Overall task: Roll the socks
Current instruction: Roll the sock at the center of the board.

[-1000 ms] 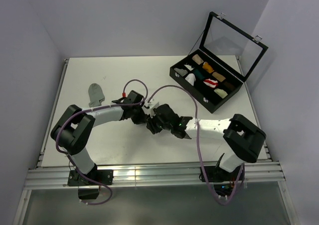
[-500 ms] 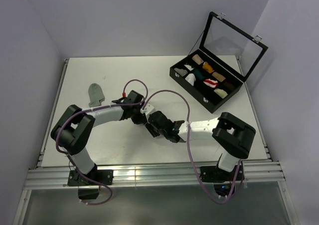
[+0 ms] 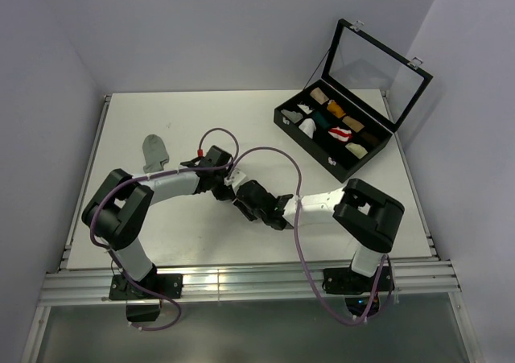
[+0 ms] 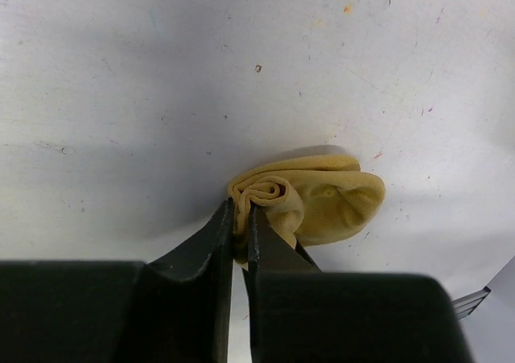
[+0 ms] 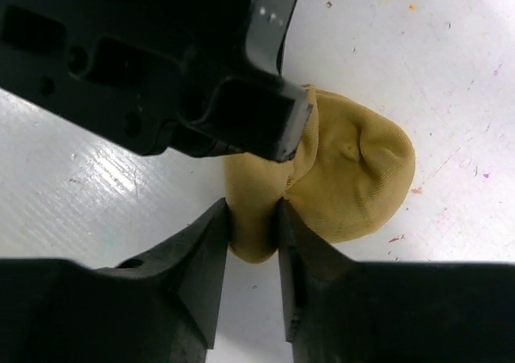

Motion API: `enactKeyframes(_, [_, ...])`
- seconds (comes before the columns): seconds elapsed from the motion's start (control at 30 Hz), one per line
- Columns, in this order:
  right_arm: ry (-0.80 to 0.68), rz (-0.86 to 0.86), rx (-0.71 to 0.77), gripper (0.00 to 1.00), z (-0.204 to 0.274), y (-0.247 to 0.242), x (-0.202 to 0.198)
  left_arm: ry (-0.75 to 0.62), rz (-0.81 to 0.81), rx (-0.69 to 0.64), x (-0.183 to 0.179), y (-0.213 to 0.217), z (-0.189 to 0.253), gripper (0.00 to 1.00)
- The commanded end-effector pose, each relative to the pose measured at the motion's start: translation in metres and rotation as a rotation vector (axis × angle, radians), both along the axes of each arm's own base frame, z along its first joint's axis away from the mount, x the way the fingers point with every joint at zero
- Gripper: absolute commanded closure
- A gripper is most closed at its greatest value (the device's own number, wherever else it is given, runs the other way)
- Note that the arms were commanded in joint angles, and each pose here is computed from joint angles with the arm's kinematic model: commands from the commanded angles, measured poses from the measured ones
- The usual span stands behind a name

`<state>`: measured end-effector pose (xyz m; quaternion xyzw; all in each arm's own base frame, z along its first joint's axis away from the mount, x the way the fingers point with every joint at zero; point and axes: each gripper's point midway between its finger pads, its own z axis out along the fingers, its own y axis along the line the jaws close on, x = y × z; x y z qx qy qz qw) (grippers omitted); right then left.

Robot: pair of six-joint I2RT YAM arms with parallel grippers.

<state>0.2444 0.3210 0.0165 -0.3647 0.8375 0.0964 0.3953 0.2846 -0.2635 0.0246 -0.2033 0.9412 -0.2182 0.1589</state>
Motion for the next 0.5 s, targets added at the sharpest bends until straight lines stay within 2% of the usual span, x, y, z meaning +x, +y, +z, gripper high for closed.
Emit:
enactKeyframes(0.0, [0.028,0.033,-0.017,0.65,-0.011,0.008,-0.007,-0.014,-0.016,-0.025,0.003,-0.008,0.010,0.91])
enactKeyframes(0.03, [0.032,0.035,-0.012,0.70,-0.011,0.010,-0.008,-0.020,-0.014,-0.029,0.003,-0.008,0.011,0.90])
enactKeyframes(0.07, [0.041,0.039,-0.008,0.81,-0.012,0.009,-0.010,-0.030,-0.012,-0.032,0.005,-0.008,0.013,0.86])
enactKeyframes(0.13, [0.065,0.051,0.021,0.91,-0.010,0.013,-0.013,-0.050,-0.003,-0.035,0.006,-0.007,0.019,0.81])
enactKeyframes(0.27, [0.173,0.065,0.131,1.00,-0.003,0.017,-0.019,-0.096,0.026,-0.038,0.008,0.000,0.031,0.64])
enactKeyframes(0.47, [0.438,0.134,0.368,1.00,0.013,0.018,-0.027,-0.176,0.083,-0.056,0.009,0.012,0.050,0.42])
